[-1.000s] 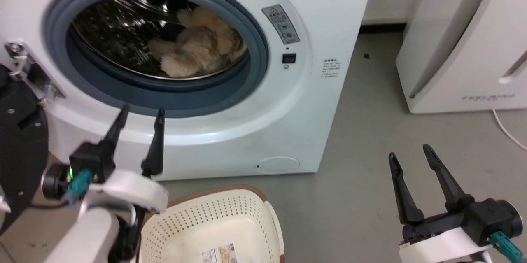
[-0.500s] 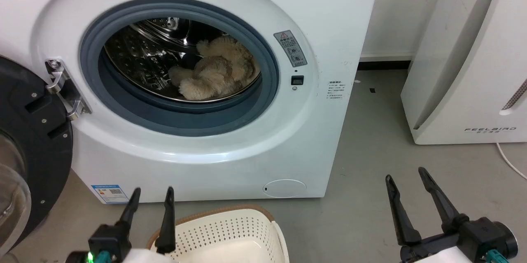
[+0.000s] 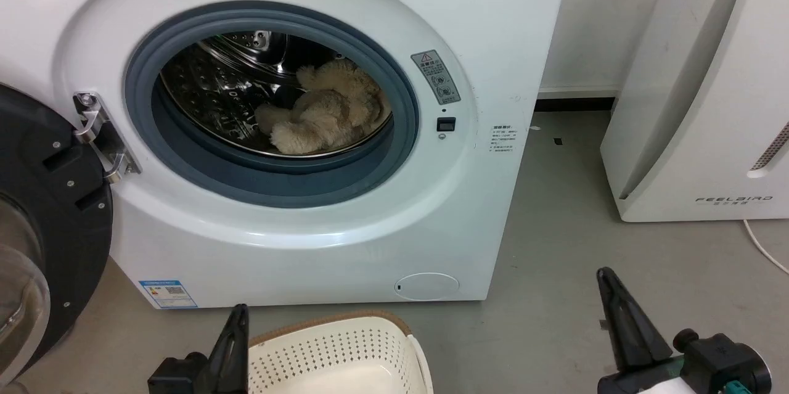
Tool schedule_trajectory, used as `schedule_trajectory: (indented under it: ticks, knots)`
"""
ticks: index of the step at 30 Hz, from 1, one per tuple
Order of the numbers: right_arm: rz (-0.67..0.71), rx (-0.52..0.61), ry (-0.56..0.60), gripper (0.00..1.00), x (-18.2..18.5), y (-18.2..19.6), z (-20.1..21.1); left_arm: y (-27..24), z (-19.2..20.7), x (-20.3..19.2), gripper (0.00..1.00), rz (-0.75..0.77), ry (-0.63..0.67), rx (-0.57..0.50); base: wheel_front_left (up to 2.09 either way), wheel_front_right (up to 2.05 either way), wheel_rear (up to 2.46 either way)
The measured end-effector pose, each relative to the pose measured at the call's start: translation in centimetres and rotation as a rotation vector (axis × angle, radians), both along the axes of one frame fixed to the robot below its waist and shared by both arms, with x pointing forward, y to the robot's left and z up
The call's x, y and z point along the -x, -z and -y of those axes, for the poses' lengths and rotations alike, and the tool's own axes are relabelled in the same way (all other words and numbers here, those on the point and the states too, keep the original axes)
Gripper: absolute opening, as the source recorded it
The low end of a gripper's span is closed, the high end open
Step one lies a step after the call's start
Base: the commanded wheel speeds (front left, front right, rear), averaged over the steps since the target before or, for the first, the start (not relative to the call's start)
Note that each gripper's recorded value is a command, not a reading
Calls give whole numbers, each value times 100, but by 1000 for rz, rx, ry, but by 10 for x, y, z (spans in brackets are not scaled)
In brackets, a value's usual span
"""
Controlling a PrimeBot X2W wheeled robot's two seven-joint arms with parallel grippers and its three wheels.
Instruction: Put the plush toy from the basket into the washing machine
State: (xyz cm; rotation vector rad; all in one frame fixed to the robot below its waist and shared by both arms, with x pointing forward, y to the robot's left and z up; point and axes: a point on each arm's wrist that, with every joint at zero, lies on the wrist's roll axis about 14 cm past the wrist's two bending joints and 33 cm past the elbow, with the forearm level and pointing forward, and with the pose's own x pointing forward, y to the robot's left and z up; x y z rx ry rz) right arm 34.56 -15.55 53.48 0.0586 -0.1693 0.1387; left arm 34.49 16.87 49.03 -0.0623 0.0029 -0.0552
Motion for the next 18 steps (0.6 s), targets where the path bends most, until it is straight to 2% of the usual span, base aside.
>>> schedule_trajectory:
  ticks: [18]
  knots:
    - [-34, 9, 0, 0, -2, 5, 0, -2, 0, -2, 0, -7, -4, -13, 0, 0, 0]
